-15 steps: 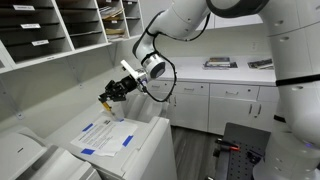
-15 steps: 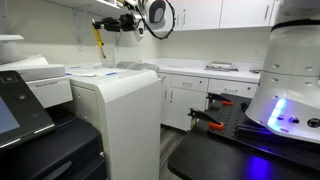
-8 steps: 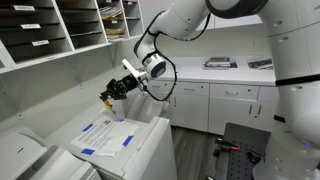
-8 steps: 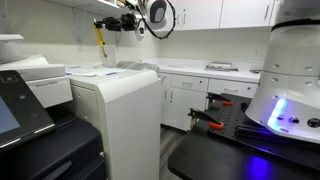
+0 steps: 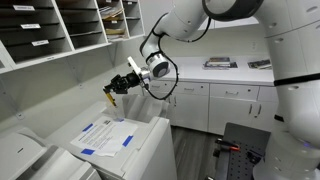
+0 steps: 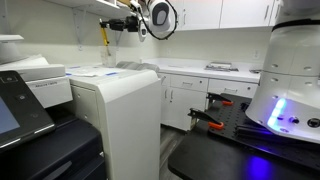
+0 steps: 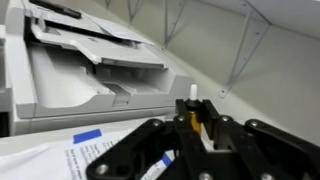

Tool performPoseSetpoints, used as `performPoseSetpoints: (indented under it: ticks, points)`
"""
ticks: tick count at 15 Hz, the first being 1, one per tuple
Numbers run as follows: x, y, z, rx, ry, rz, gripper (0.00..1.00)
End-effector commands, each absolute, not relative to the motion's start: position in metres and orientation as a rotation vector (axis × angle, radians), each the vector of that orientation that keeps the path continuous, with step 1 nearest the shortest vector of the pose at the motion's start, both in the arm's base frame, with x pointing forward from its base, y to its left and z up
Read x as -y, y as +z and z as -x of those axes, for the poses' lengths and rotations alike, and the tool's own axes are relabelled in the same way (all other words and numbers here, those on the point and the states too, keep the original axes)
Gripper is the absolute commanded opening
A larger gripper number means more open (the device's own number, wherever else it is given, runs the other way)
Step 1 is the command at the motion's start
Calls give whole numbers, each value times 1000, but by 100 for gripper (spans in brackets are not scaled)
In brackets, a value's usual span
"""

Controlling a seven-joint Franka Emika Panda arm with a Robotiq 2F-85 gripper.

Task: Put the yellow object in the cup

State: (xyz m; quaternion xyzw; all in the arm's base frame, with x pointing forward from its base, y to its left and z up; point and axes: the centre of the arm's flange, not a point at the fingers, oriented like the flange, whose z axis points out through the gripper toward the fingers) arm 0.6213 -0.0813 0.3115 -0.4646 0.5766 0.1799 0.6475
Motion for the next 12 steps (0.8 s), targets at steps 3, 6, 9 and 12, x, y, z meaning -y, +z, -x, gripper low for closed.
performPoseSetpoints:
  ticks: [3, 6, 9, 12]
  points:
    - [87, 296, -633, -1366, 544, 887, 5]
    - [87, 289, -634, -1386, 545, 877, 5]
    - [88, 289, -636, -1388, 541, 874, 15]
    - [87, 288, -636, -1397, 566, 862, 9]
